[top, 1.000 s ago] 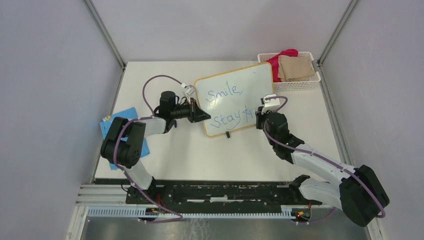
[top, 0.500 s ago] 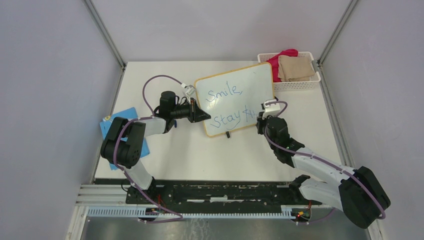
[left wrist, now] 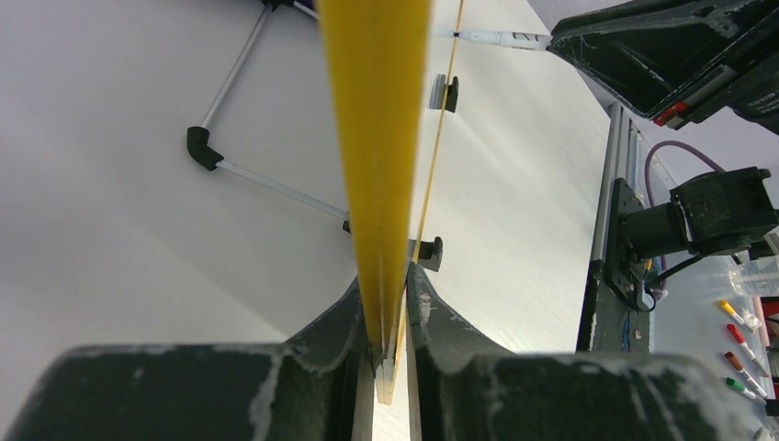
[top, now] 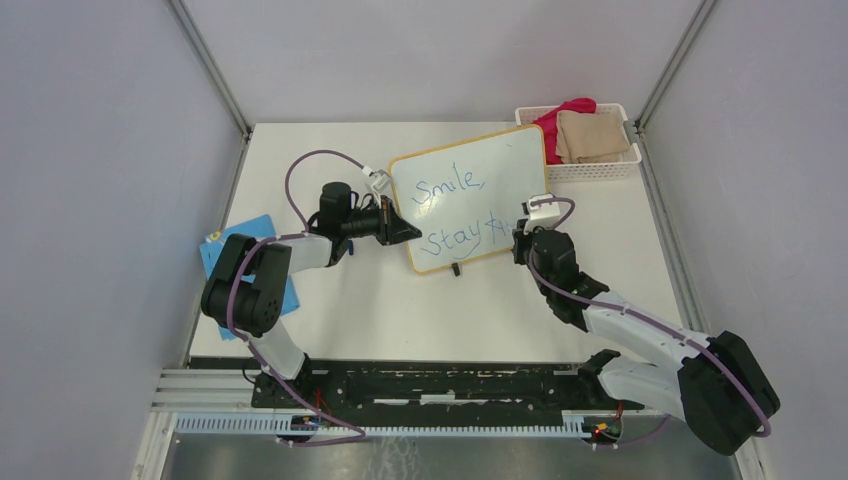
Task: Write a sentence on the whiteboard
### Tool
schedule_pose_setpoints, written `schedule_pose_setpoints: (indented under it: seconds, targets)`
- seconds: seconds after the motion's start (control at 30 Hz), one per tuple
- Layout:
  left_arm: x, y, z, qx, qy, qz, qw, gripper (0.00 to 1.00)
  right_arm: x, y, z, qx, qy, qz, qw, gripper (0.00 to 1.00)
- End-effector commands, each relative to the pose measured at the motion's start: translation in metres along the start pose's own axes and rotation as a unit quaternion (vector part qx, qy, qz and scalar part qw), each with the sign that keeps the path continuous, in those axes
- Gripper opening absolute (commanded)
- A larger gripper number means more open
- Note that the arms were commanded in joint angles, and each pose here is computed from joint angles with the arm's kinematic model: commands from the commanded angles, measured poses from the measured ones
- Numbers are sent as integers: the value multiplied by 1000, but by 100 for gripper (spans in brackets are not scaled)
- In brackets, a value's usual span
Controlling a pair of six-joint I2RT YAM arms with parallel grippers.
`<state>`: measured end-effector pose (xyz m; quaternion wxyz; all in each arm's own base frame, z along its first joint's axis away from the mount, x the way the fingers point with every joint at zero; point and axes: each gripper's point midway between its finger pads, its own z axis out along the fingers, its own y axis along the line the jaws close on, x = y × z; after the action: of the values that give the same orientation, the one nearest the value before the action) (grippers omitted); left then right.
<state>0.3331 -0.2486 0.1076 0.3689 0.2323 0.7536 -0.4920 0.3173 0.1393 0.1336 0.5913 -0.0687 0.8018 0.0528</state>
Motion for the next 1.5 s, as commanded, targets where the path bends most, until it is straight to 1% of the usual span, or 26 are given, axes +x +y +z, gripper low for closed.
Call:
schedule_pose_setpoints:
  seconds: [0.0,0.53,1.2,1.37,1.47]
  targets:
    - [13,13,1,-37,20,0,999,2,-39,3,5,4,-45,19,999,0]
    - [13,13,1,-36,21,1,999,2,-46,-13,11,31,-49,19,998,0]
    - [13,12,1,-36,20,1,999,2,-5,-19,3,28,-12,17,999,0]
    - [13,12,1,-36,21,1,999,2,0,-22,1,35,-6,15,999,0]
    - [13,12,1,-36,21,1,999,2,-4,-22,0,35,-10,18,999,0]
